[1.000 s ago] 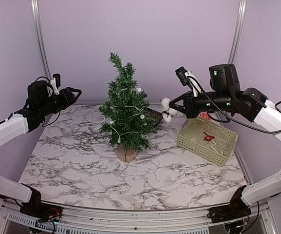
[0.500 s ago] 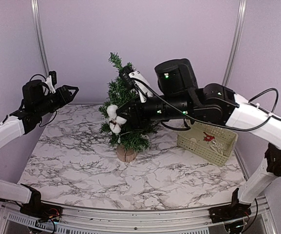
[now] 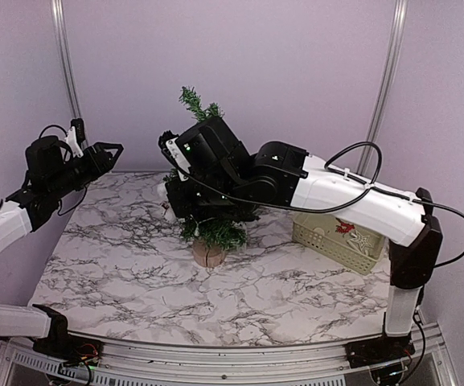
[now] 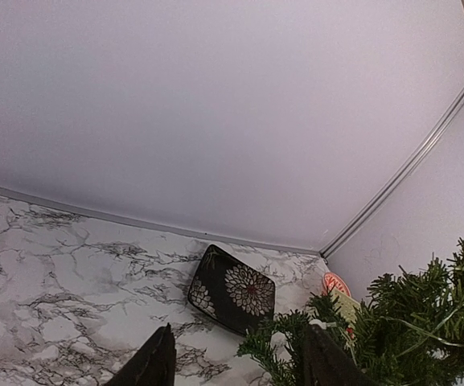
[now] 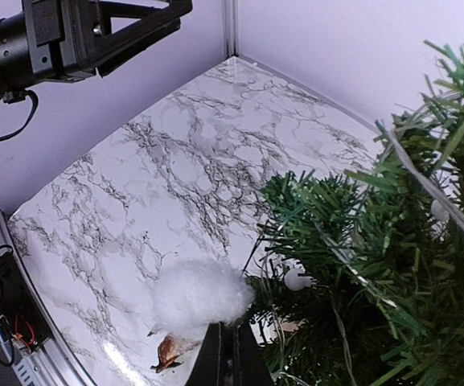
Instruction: Decorate the small christmas tree
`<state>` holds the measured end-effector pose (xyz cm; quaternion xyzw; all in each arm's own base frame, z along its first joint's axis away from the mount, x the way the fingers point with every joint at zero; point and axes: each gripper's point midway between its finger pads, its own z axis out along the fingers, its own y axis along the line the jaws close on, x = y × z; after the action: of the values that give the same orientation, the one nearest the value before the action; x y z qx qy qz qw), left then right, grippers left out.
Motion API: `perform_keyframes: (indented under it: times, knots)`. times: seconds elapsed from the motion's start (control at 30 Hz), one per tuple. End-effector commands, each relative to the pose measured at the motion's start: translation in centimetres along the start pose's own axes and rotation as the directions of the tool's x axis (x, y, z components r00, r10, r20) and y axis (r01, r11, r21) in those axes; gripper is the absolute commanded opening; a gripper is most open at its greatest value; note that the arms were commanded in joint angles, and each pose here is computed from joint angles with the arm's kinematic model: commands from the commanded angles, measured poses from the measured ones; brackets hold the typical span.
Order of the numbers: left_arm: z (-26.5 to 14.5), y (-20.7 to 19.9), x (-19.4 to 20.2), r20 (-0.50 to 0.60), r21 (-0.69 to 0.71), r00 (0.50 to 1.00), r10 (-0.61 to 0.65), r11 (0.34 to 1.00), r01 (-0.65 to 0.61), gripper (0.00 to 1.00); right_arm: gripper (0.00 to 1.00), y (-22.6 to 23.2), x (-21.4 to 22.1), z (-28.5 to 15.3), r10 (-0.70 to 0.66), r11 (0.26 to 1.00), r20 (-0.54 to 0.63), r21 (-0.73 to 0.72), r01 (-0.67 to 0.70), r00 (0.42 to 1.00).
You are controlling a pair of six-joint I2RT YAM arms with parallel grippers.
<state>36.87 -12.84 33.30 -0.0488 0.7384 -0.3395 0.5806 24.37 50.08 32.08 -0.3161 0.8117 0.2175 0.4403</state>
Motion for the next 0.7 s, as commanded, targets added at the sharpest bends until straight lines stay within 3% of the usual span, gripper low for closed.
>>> perform_keyframes:
  times: [0.0,0.37,0.67]
  knots:
    - [-0.5,-0.3,-0.4,0.017,0.002,1.0,0.005,1.0,-0.005,0.54,0.0,-2.2,0.0,-0.9,0.008,0.995,-0.024,0.098,-0.005,1.0]
    - [-0.2,-0.2,-0.2,0.008,0.0,1.0,0.011,1.0,-0.011,0.55,0.06,-4.6,3.1,-0.8,-0.006,0.992,-0.101,0.129,0.019,0.995]
    - [0.0,-0.3,0.1,0.0,0.003,1.0,0.012,1.0,-0.012,0.55,0.21,-5.5,3.0,-0.2,-0.029,0.978,-0.122,0.202,0.053,0.992]
